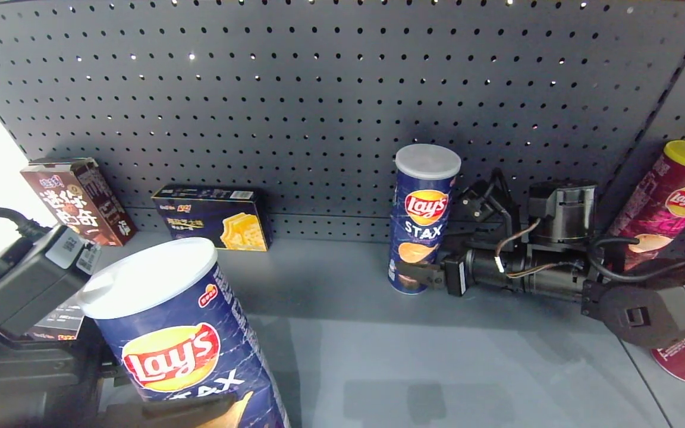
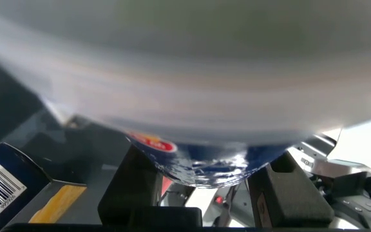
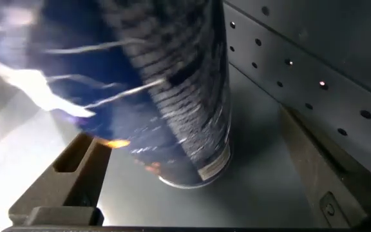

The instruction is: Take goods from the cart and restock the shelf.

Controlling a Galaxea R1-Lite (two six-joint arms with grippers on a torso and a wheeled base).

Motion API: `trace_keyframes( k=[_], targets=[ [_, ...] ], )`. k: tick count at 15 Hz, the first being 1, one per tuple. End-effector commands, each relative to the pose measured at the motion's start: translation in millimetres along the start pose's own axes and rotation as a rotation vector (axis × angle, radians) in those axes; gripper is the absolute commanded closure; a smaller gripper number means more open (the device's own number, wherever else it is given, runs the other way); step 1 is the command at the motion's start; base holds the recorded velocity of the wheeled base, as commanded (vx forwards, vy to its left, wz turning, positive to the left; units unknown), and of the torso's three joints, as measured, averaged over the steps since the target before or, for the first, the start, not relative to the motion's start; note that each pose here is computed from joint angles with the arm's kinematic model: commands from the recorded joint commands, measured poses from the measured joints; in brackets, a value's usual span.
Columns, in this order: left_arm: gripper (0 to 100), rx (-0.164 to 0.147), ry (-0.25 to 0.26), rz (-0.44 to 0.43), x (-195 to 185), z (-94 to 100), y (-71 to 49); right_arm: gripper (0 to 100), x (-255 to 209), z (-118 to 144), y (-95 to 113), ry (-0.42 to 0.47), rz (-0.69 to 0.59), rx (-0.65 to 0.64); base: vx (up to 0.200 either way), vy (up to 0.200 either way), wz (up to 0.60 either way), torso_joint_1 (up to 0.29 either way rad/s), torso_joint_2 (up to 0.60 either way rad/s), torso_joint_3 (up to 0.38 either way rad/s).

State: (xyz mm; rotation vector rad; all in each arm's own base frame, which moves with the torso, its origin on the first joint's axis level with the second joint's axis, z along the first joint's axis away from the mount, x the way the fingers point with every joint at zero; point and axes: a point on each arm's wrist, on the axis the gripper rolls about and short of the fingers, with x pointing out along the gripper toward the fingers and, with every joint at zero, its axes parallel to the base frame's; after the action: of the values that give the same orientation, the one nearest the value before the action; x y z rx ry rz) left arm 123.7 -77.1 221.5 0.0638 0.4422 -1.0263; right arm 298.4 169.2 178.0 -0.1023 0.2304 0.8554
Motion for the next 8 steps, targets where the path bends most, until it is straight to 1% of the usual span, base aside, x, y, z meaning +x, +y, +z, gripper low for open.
trace_keyframes(
  k=[1,7,8],
  targets=[
    [100,-0.001,0.001,0.0,0,-0.2,-0.1,0,5,-2,-1,0.005,0.003,0.001,0.0,0.0,0.0,0.0,0.0,0.0],
    [100,-0.006,0.008,0.0,0,-2.6,0.3,0,17,1,-2,-0.007,0.011,-0.008,0.0,0.0,0.0,0.0,0.0,0.0],
    [100,-0.006,0.008,0.0,0,-2.6,0.3,100,19,2,-1,-0.023,0.009,-0.011,0.0,0.0,0.0,0.0,0.0,0.0]
  ],
)
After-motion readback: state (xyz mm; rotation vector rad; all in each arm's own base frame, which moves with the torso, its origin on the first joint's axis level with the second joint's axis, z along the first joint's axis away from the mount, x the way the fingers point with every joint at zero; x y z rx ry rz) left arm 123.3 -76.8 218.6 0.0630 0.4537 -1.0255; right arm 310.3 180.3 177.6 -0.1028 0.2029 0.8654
